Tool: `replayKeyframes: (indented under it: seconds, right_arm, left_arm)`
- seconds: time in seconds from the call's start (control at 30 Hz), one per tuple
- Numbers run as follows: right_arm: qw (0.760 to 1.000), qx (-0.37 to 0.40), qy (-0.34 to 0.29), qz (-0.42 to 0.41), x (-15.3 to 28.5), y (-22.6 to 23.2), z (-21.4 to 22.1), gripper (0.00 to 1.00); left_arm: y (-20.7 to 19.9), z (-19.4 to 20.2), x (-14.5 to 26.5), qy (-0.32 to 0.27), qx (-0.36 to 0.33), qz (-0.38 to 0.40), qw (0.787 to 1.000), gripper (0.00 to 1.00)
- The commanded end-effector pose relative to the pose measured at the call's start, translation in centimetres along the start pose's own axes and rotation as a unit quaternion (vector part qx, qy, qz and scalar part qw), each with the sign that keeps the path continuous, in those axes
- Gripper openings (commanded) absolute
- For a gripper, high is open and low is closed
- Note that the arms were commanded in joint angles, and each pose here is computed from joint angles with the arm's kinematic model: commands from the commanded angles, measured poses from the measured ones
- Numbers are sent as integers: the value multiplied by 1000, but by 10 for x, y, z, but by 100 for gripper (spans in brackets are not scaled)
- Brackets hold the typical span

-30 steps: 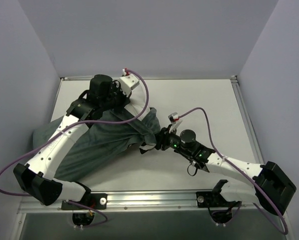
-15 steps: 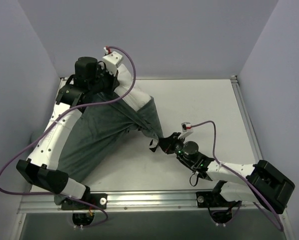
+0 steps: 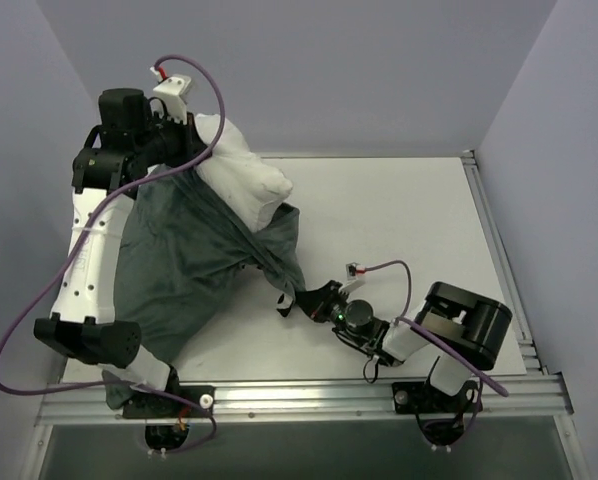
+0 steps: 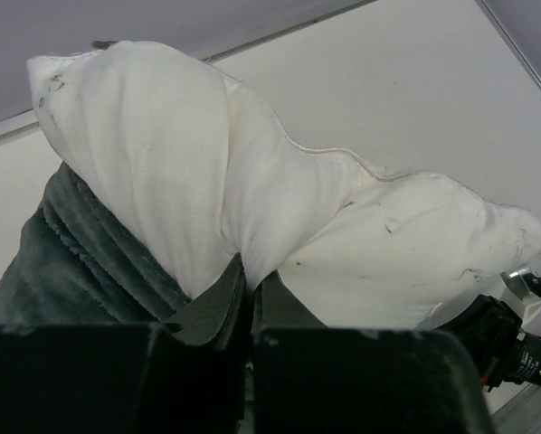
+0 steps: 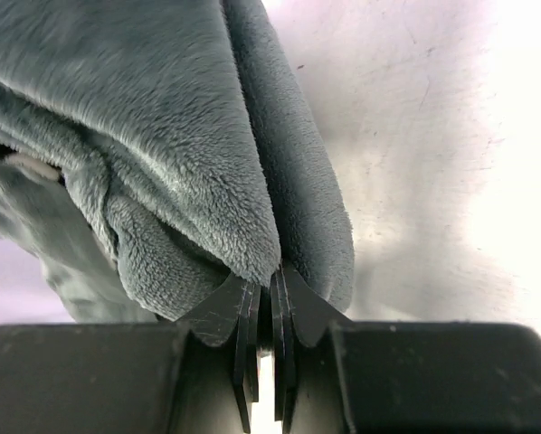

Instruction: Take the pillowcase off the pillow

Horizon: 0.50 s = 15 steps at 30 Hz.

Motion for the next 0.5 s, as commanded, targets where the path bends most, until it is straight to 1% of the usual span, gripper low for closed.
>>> replayKeyframes:
  seconds: [0.0,0.03,0.07,0.1,0.13,0.17,0.2,0.23,0.27,0.3,0.33,0.37,0.4,0.43,0.47]
  right_arm:
    - [983,39,70,168,35,-100,31,0]
    - [980,55,80,174,28,-98,37,0]
    - [977,73,88,181,12,-90,43,0]
    - [974,96,88,186,5,-85,45,0]
    - [974,105,82,181,-2,-72,42,4]
    - [968,122,83,203,-10,-65,40,19]
    - [965,138,62,215,-13,-58,29,37]
    - [966,149,41,209,-14,-37,16,59]
    - [949,179,41,254,-1,-45,6,67]
    - [950,188,23,249,-2,-26,-5,74]
    - [953,198,-3,232,5,-2,-25,96]
    - [946,211,-3,248,15,-2,-35,100]
    - [953,205,-14,221,22,23,-49,100]
    - [954,204,-18,218,27,30,-61,100]
    - [944,230,-7,235,38,27,-67,100]
  left_arm:
    - [31,-141,99,-256,-126,-123,950,2]
    - [23,-137,93,-250,-129,-112,953,2]
    - [21,-124,79,-231,-132,-105,958,2]
    - [14,-119,78,-227,-135,-98,959,2]
    - [5,-114,70,-223,-139,-84,961,2]
    - [1,-94,52,-196,-141,-70,968,2]
    - [-6,-86,49,-189,-144,-60,970,2]
    - [-12,-78,42,-182,-147,-50,971,2]
    - [-14,-70,37,-173,-148,-45,973,2]
    - [-19,-54,28,-157,-145,-31,976,2]
    - [-22,-46,24,-148,-146,-25,978,2]
    - [-27,-40,21,-142,-151,-17,978,2]
    - [-31,-27,15,-129,-151,-7,980,2]
    - [-36,-23,12,-125,-154,0,980,2]
    - [-45,-19,9,-123,-159,11,980,2]
Point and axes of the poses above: each gripper's point midway between its finger pads, its own x axis back along the fingers, its own y axis along the line the jaws close on, z = x × y, the point moved 2 cm from there along x, back along the fingers, and after that the axes turned 13 degrees about -x, right-handed, at the moved point
